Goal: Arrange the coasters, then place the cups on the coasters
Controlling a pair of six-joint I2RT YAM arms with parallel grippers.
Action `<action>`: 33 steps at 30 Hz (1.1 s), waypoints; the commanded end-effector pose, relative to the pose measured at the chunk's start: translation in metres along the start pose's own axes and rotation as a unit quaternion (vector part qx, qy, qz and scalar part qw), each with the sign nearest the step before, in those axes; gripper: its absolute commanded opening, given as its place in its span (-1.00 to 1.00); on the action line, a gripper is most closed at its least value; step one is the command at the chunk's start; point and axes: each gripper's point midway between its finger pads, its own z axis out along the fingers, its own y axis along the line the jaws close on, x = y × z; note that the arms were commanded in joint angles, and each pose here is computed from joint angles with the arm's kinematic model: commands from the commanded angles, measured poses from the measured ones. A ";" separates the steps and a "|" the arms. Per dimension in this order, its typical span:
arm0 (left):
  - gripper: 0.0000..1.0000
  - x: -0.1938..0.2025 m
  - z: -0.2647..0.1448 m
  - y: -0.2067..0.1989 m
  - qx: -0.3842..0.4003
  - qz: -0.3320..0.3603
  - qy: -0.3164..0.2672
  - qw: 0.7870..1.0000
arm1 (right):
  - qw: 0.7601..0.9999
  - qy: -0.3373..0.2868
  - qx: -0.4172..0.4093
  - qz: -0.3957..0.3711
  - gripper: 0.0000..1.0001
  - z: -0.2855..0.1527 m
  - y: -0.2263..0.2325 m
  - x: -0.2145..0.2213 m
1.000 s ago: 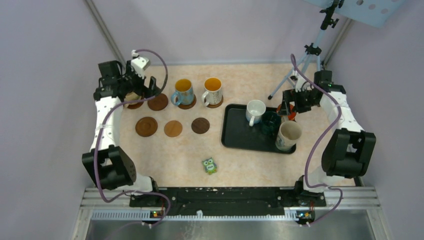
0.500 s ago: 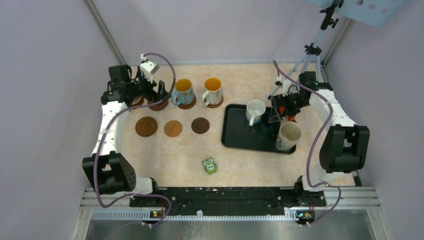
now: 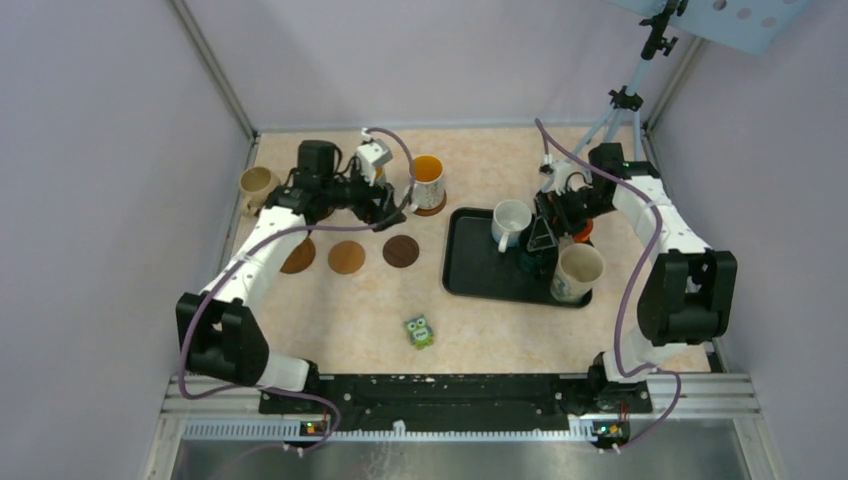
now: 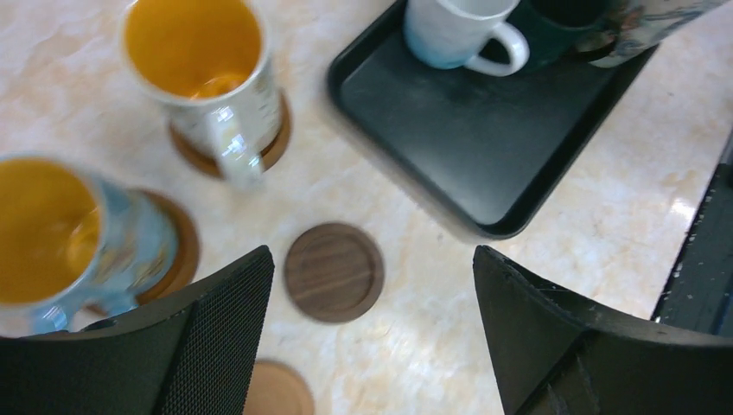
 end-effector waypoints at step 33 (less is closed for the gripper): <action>0.20 0.023 0.261 -0.104 -0.119 0.000 0.084 0.989 | 0.969 -0.229 0.077 0.047 0.85 -0.087 -0.037 -0.059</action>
